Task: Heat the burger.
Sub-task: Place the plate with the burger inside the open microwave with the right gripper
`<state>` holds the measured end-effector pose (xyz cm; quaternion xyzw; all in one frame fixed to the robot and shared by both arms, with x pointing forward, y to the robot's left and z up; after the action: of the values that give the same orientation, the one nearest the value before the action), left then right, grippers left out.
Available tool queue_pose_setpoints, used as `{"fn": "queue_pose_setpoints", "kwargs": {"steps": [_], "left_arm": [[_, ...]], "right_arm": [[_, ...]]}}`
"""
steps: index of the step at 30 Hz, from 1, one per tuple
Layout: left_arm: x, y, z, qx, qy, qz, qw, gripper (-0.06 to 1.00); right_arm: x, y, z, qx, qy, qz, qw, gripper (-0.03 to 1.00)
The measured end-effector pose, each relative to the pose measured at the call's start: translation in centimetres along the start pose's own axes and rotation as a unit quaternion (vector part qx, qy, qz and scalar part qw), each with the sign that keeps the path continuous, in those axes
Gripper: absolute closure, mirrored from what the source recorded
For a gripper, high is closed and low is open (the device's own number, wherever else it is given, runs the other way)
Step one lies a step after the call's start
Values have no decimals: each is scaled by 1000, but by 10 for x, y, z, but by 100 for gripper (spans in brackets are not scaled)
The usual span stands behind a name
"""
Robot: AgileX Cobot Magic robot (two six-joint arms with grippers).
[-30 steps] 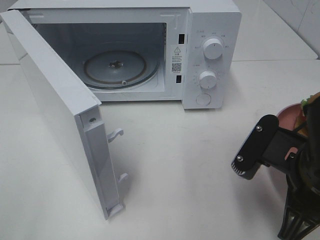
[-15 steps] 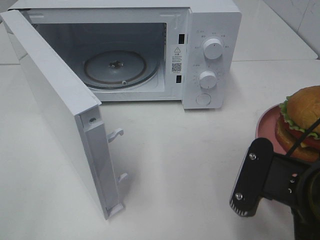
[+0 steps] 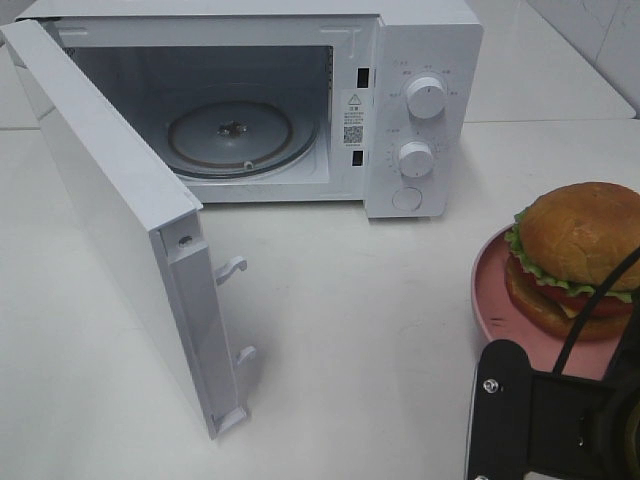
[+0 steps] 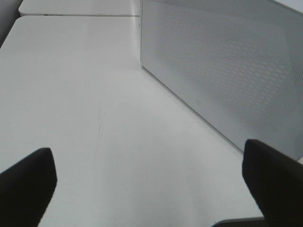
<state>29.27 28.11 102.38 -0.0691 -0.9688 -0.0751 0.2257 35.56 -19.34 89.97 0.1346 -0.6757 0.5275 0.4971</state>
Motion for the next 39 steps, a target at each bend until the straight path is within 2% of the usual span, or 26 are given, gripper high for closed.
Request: {"fn": "queue_pose_setpoints", "kwargs": {"steps": [10,16,22,26,30,35,39], "left_arm": [[0,0,0,0,0,0,1000,-5],[0,0,0,0,0,0,1000,-5],[0,0,0,0,0,0,1000,-5],[0,0,0,0,0,0,1000,-5],[0,0,0,0,0,0,1000,-5],[0,0,0,0,0,0,1000,-5],[0,0,0,0,0,0,1000,-5]], "right_arm": [[1,1,-16,77,-50,0,996,91],[1,-4,-22,136,-66,22,988,91],[1,-2,-25,149,-76,19,986,91],[2,-2,-32,182,-101,25,978,91],[-2,-3,-36,176,-110,14,978,91],[-11,-14,-37,178,-102,6,979,91],[-19,-23,-41,210,-110,-1,972,91]]}}
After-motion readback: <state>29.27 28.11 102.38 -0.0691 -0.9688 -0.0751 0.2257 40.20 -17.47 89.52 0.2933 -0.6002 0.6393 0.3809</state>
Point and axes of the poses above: a point on each arm's last joint axis where the gripper is mounted, x pointing back along that axis away from the gripper, y along the wrist's bending axis when the last joint is at zero, z = x × y, the point moved 7 cm from there along -x, pointing out along that axis toward the gripper, and after that the axes turned 11 degrees about -x, right-handed, at the moved point
